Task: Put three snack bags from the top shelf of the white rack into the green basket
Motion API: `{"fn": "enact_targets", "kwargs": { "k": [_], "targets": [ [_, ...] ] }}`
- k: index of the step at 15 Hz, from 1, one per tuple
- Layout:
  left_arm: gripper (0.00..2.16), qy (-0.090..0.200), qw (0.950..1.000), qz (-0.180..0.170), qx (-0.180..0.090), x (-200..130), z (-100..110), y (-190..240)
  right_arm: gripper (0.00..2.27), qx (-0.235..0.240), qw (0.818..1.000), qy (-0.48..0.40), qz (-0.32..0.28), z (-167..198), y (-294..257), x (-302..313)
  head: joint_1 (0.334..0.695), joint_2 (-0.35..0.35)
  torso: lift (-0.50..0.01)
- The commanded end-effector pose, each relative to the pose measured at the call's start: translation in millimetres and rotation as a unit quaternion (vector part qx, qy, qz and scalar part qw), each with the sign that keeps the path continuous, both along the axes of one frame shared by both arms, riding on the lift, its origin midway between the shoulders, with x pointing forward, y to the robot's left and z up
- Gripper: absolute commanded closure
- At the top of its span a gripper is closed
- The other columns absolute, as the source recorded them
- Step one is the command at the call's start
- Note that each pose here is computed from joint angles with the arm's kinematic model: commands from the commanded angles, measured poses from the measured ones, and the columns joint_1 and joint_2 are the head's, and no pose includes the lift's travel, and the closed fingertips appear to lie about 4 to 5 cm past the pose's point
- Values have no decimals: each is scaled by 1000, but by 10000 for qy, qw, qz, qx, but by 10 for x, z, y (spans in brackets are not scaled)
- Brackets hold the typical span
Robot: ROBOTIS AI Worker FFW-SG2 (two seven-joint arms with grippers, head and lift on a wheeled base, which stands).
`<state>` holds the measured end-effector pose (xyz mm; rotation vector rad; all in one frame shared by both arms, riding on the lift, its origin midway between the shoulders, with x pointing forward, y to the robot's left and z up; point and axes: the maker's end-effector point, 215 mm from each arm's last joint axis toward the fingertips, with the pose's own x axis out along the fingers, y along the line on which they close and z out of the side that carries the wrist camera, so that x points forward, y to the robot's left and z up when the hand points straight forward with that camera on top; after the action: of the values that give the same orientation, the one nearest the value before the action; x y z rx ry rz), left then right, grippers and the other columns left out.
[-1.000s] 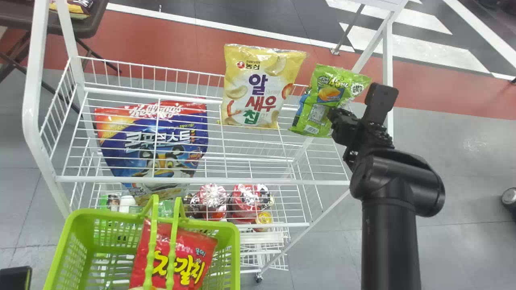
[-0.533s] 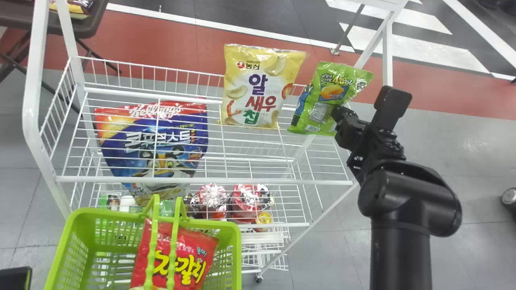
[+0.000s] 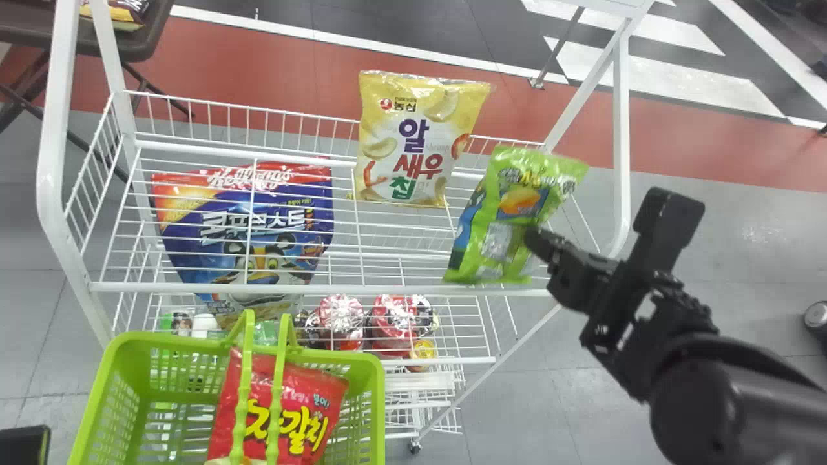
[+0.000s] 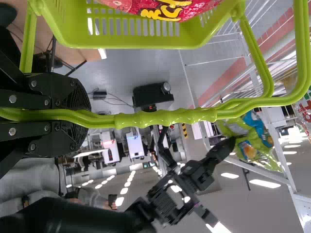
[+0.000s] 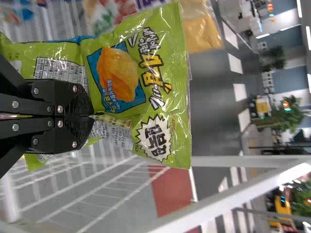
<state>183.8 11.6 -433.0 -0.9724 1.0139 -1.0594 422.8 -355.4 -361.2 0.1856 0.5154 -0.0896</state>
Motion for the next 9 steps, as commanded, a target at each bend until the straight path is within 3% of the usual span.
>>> {"fn": "enact_targets", "kwargs": {
  "k": [1,9],
  "targets": [
    [2145,0,10000,8,-5,2,3,-7,2138,444,9966,519,467,-96,399,-540,695,-350,0],
    [2145,53,10000,27,-62,-59,9,-38,2138,2126,9506,1416,1763,-450,1612,-1550,695,-350,0]
  ]
}}
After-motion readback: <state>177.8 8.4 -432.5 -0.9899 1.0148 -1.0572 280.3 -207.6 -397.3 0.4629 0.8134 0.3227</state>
